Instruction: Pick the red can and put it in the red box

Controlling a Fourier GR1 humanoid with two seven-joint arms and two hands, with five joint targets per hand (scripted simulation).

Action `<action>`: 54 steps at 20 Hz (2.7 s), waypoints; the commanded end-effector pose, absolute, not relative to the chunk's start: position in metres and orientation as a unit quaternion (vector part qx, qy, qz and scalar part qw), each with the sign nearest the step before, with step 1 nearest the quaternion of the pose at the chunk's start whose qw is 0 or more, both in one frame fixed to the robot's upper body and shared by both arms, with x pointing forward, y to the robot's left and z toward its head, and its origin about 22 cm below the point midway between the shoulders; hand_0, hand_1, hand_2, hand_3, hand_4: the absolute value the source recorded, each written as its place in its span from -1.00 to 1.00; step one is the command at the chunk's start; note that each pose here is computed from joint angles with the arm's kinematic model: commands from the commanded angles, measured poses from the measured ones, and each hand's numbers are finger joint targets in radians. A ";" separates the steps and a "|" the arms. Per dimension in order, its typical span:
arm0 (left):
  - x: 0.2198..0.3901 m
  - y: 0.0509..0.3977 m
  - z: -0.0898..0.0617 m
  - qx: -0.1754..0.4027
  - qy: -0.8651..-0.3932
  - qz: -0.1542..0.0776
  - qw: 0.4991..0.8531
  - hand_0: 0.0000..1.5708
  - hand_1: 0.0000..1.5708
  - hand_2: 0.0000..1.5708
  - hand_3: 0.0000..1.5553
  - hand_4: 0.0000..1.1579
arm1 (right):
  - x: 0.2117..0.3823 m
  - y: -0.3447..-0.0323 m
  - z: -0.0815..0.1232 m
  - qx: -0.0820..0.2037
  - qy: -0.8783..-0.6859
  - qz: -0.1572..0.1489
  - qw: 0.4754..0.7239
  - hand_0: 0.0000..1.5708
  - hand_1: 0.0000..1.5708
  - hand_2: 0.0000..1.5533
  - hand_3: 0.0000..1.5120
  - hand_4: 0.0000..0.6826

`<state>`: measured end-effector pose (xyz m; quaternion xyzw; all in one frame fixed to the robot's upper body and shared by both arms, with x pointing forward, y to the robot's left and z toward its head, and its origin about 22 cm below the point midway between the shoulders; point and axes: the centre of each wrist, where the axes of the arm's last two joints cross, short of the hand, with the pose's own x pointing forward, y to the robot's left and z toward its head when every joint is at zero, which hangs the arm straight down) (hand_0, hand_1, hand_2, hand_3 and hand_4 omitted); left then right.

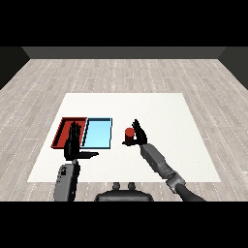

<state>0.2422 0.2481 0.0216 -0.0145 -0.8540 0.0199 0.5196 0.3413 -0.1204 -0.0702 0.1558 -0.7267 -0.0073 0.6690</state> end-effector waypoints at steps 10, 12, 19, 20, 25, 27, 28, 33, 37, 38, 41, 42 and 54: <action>0.236 0.244 0.013 -0.007 -0.855 0.028 0.518 -1.00 -1.00 -1.00 -1.00 -1.00 | 0.339 -0.101 -0.067 0.139 -0.719 0.007 0.680 -1.00 -1.00 -1.00 -1.00 -1.00; 0.238 0.243 0.011 -0.011 -0.855 0.022 0.518 -1.00 -1.00 -1.00 -1.00 -1.00 | 0.350 -0.099 -0.062 0.115 -0.713 0.016 0.691 -1.00 -1.00 -1.00 -1.00 -1.00; 0.240 0.240 0.017 -0.006 -0.854 0.013 0.520 -1.00 -1.00 -1.00 -1.00 -1.00 | 0.333 -0.104 -0.082 0.041 -0.708 -0.007 0.705 0.87 0.87 0.88 0.88 0.80; 0.246 0.239 0.013 -0.019 -0.853 0.022 0.521 -1.00 -1.00 -1.00 -1.00 -1.00 | 0.357 -0.098 -0.056 0.038 -0.713 -0.005 0.700 0.85 0.85 0.87 0.88 0.79; 0.238 0.255 0.020 -0.016 -0.854 0.017 0.520 -1.00 -1.00 -1.00 -1.00 -1.00 | 0.351 -0.099 -0.064 0.030 -0.716 -0.001 0.698 0.86 0.86 0.86 0.85 0.72; 0.248 0.245 0.022 -0.013 -0.848 0.018 0.529 -1.00 -1.00 -1.00 -1.00 -1.00 | 0.347 -0.098 -0.066 0.033 -0.722 0.013 0.691 0.88 0.88 0.86 0.84 0.75; 0.236 0.244 0.021 -0.018 -0.856 0.022 0.516 -1.00 -1.00 -1.00 -1.00 -1.00 | 0.363 -0.099 -0.053 0.031 -0.717 0.019 0.696 0.88 0.88 0.86 0.83 0.75; 0.239 0.229 -0.004 -0.031 -0.853 0.012 0.521 -1.00 -1.00 -1.00 -1.00 -1.00 | 0.342 -0.091 -0.064 0.025 -0.752 0.035 0.657 0.83 0.83 0.85 0.81 0.80; 0.248 0.238 0.023 -0.033 -0.845 -0.002 0.533 -1.00 -1.00 -1.00 -1.00 -1.00 | 0.356 -0.080 -0.024 0.028 -0.780 0.032 0.624 0.80 0.80 0.84 0.81 0.81; 0.238 0.223 0.022 -0.035 -0.853 0.004 0.521 -1.00 -1.00 -1.00 -1.00 -1.00 | 0.360 -0.088 -0.027 0.026 -0.783 0.046 0.620 0.81 0.81 0.84 0.82 0.82; 0.258 0.226 0.019 -0.038 -0.851 -0.015 0.523 -1.00 -1.00 -1.00 -1.00 -1.00 | 0.353 -0.086 -0.003 0.021 -0.796 0.039 0.604 0.82 0.82 0.84 0.82 0.82; 0.256 0.228 0.014 -0.038 -0.847 -0.018 0.530 -1.00 -1.00 -1.00 -1.00 -1.00 | 0.361 -0.103 -0.001 0.027 -0.797 0.044 0.602 0.84 0.84 0.84 0.82 0.85; 0.253 0.169 0.022 -0.076 -0.813 -0.036 0.576 -1.00 -1.00 -1.00 -1.00 -1.00 | 0.295 -0.090 0.025 0.036 -0.821 0.026 0.570 0.84 0.84 0.84 0.83 0.91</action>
